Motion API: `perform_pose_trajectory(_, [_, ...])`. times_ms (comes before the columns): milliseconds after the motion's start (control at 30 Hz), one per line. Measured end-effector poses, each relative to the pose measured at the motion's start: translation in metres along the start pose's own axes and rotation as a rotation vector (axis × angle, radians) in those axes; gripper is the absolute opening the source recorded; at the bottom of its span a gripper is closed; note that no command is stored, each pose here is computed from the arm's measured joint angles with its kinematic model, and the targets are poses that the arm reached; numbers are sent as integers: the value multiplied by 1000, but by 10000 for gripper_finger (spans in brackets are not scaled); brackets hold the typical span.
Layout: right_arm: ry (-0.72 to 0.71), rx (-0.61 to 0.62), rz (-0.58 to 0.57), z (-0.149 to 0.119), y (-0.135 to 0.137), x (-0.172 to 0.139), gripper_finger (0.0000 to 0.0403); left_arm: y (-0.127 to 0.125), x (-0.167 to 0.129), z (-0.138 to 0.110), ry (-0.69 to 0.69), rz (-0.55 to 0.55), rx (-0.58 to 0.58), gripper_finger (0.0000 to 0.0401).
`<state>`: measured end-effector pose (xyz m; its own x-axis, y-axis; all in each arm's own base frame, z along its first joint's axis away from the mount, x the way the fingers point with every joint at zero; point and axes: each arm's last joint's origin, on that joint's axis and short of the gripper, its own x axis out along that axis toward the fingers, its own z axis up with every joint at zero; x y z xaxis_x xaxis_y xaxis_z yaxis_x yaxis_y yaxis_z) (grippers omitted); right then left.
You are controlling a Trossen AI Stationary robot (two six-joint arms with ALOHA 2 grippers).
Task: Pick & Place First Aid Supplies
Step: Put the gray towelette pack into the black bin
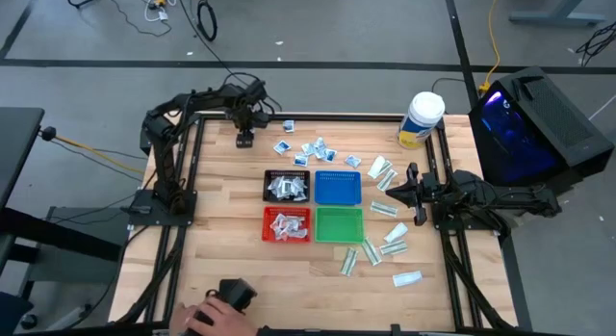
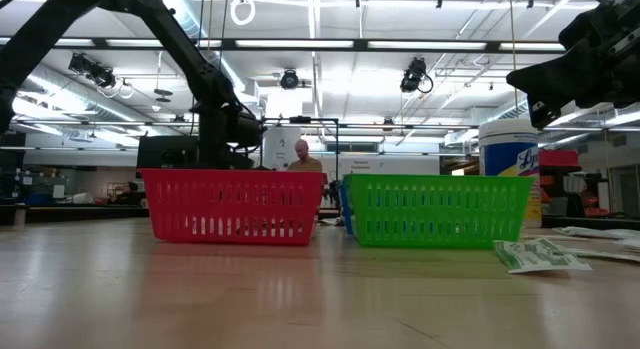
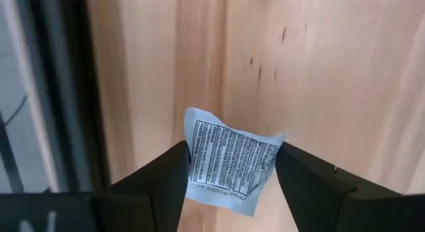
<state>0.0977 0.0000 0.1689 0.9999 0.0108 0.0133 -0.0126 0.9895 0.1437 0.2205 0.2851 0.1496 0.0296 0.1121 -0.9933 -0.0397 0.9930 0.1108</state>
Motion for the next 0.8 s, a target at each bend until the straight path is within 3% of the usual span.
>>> perform_pose_trajectory(400, [0,0,0,0,0,0,18,-16,-53,11,-129,91,-29,225])
perform_pose_trajectory(600, [-1,0,0,0,0,0,18,-43,-89,26,-248,127,31,225])
perform_pose_trajectory(800, [0,0,0,0,0,0,18,-75,-106,46,-313,118,73,225])
